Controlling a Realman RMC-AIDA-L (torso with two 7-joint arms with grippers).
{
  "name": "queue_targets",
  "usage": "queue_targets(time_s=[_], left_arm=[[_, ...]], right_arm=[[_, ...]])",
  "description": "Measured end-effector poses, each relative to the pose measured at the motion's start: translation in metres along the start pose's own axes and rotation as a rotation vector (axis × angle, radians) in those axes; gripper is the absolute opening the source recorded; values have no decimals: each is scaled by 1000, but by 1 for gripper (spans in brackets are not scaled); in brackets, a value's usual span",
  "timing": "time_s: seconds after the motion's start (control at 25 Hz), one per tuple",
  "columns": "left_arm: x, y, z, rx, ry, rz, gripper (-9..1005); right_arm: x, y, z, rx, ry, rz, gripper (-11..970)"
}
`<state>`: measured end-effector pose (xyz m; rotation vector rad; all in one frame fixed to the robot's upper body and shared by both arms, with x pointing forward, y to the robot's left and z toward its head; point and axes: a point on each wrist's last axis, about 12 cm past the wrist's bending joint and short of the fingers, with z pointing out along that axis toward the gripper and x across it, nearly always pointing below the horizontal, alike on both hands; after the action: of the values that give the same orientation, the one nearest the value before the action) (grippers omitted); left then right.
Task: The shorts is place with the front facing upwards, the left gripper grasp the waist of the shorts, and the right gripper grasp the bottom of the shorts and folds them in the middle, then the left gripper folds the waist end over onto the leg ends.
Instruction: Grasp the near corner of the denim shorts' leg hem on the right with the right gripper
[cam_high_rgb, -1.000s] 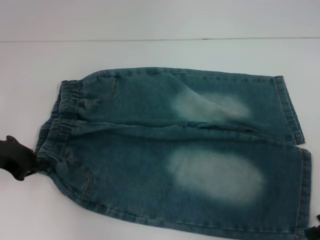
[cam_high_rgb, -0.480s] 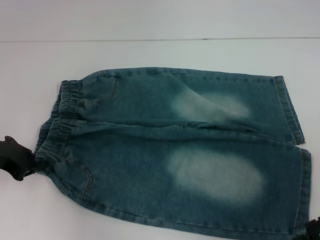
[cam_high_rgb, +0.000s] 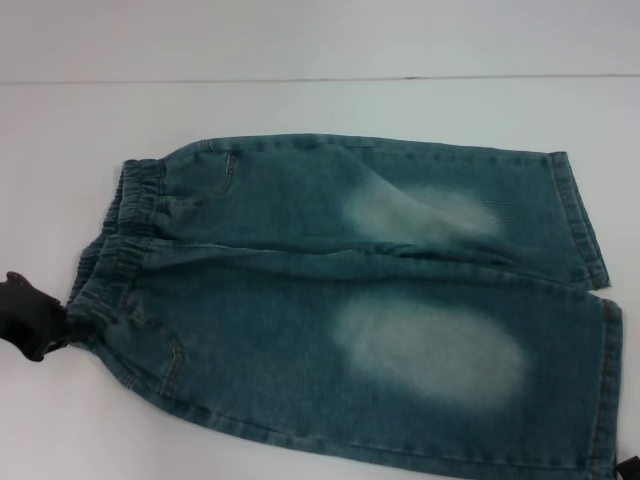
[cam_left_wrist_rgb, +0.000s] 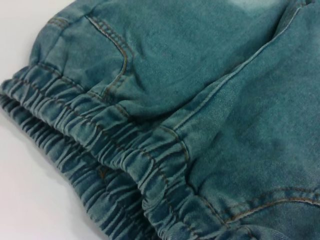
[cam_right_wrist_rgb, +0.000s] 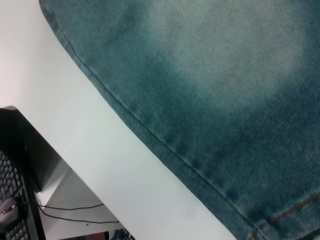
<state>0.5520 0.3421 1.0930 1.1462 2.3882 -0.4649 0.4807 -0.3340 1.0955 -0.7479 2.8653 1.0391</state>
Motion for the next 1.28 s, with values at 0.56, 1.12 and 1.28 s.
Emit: queue_targets(time_s=[0.56,1.12,1.28], left_arm=[[5,-2,3,7,3,-2,52],[5,-2,3,9,7,3,52],[6,-3,3,17,8,3,51]], right_arm=[[-6,0,5,6,-23,-9,910],[-6,-5,15,2,-23,-2,450],[-4,-7,12,17,-32,-3,359]])
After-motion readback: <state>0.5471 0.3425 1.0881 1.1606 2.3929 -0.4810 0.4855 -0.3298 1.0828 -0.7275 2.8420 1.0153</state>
